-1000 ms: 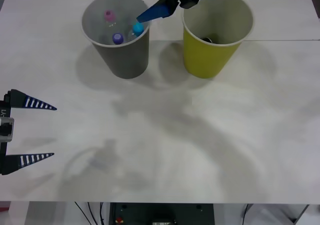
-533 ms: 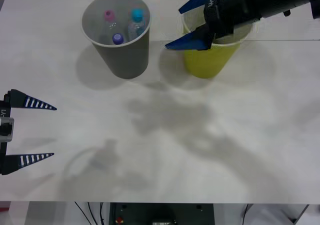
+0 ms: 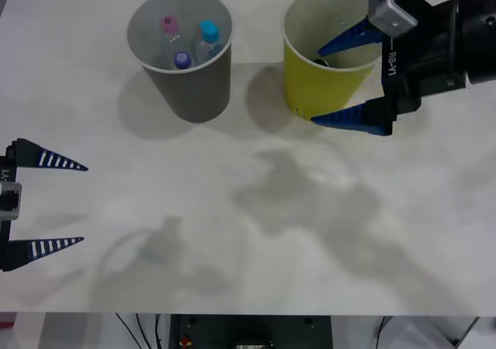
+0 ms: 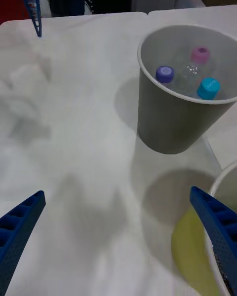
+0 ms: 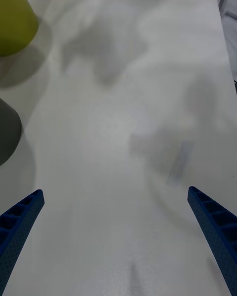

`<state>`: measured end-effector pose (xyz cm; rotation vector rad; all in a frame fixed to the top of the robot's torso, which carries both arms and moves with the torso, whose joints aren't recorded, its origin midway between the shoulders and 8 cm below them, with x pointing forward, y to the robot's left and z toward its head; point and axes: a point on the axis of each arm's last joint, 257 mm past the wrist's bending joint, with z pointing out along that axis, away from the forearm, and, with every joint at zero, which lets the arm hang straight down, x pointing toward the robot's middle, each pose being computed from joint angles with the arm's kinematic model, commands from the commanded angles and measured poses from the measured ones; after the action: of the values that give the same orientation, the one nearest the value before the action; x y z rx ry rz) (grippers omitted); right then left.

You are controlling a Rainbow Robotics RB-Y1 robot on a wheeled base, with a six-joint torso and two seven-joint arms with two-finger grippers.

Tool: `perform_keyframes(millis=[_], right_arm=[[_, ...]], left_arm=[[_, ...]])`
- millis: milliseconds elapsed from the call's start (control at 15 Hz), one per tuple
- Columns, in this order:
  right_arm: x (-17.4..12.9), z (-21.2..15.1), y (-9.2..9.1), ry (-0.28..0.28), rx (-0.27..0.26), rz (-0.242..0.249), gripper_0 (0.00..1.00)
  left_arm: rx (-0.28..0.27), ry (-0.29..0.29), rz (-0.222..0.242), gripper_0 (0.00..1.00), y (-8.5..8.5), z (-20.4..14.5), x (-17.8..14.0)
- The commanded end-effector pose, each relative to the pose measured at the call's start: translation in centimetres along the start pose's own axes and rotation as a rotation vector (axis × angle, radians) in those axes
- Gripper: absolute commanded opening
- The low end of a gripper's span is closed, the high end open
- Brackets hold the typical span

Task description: Put the can into the green bin and the plastic bottle into the gray bin

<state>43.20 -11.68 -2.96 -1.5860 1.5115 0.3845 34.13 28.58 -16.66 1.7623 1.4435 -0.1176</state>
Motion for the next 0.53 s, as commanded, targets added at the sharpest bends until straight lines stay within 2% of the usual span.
perform_keyframes(millis=[67, 200, 533], right_arm=[[2.3, -1.3, 1.5, 0.003, -0.031, -0.023, 1.00], [4.4, -2.4, 2.5, 0.021, -0.046, -0.038, 1.00], [8.7, -4.3, 4.9, 0.023, -0.047, -0.022, 1.00]], left_arm=[[0.000, 0.000, 0.000, 1.00, 0.0, 0.0, 0.0], [0.000, 0.000, 0.000, 1.00, 0.0, 0.0, 0.0], [0.000, 0.000, 0.000, 1.00, 0.0, 0.0, 0.0]])
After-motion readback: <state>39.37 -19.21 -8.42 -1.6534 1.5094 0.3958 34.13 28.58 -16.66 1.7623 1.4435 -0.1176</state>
